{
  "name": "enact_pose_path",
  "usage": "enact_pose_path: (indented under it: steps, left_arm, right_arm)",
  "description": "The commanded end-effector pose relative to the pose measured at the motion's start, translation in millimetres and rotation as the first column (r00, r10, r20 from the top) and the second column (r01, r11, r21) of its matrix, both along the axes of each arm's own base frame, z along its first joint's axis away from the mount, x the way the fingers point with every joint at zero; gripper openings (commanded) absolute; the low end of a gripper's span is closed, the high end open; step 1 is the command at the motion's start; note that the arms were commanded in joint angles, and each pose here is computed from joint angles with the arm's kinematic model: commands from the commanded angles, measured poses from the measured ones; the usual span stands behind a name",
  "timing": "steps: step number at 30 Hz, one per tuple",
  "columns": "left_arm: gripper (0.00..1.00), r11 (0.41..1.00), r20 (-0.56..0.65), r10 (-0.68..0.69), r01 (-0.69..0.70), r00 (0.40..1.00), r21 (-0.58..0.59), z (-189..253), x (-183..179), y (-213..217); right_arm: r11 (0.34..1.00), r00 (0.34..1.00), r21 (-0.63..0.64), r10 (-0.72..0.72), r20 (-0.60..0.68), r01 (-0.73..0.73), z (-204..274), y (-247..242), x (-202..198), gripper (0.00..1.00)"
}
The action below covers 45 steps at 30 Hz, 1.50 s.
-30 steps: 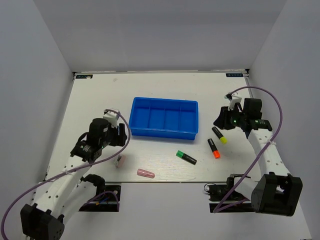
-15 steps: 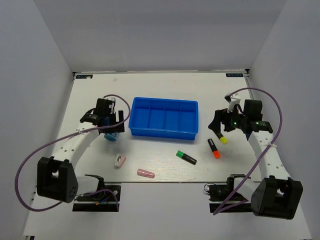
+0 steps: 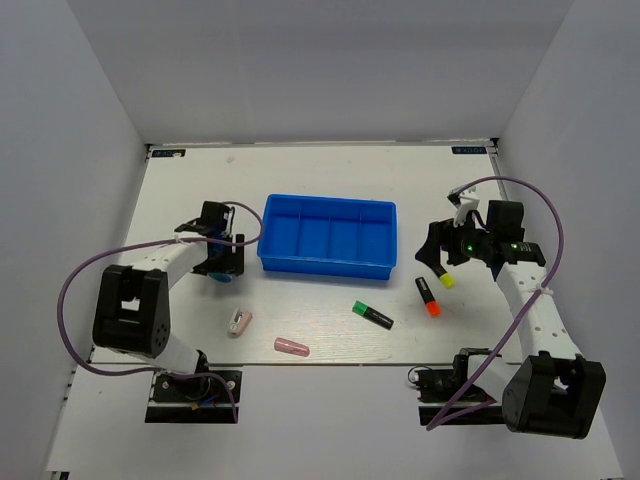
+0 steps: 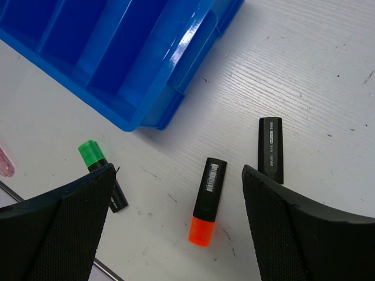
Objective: Sort the stationery into containers
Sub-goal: Grab a piece of stationery with the left arm, then place the stationery into the container
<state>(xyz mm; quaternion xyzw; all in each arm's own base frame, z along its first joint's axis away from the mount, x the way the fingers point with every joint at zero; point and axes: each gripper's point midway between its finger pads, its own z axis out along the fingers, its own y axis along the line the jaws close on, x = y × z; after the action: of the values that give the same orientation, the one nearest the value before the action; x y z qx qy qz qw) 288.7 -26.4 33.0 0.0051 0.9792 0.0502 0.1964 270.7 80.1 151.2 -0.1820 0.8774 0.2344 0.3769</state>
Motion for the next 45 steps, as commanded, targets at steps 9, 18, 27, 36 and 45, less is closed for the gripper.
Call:
enact_pose_path:
  steps: [9,18,27,36,45]
  left_arm:
    - [0.0,1.0,0.078,0.012,-0.014,0.997,0.019,6.3,12.2,7.2]
    - [0.0,0.997,0.357,-0.004,0.03,0.934,-0.069,134.6,34.9,-23.8]
    - [0.0,0.954,0.382,-0.161,0.242,0.91,-0.175,165.6,64.8,-129.3]
    - [0.0,0.957,0.338,-0.196,0.255,0.921,-0.14,126.8,88.6,-166.8]
    - [0.64,0.965,0.263,-0.21,0.242,0.942,-0.098,101.3,88.6,-167.1]
  right_arm:
    - [0.999,0.999,0.029,0.028,0.017,-0.029,6.5,3.3,-5.2,0.9]
    - [0.996,0.998,0.06,0.064,0.007,-0.065,5.0,8.7,-8.8,0.01]
    - [0.998,0.999,0.041,0.042,-0.009,-0.041,1.3,3.5,-6.6,0.01]
    - [0.999,1.0,0.04,0.016,-0.01,-0.015,3.7,-2.0,-6.0,0.02]
    - [0.999,1.0,0.052,0.017,-0.005,-0.017,5.9,-2.6,-6.1,0.22]
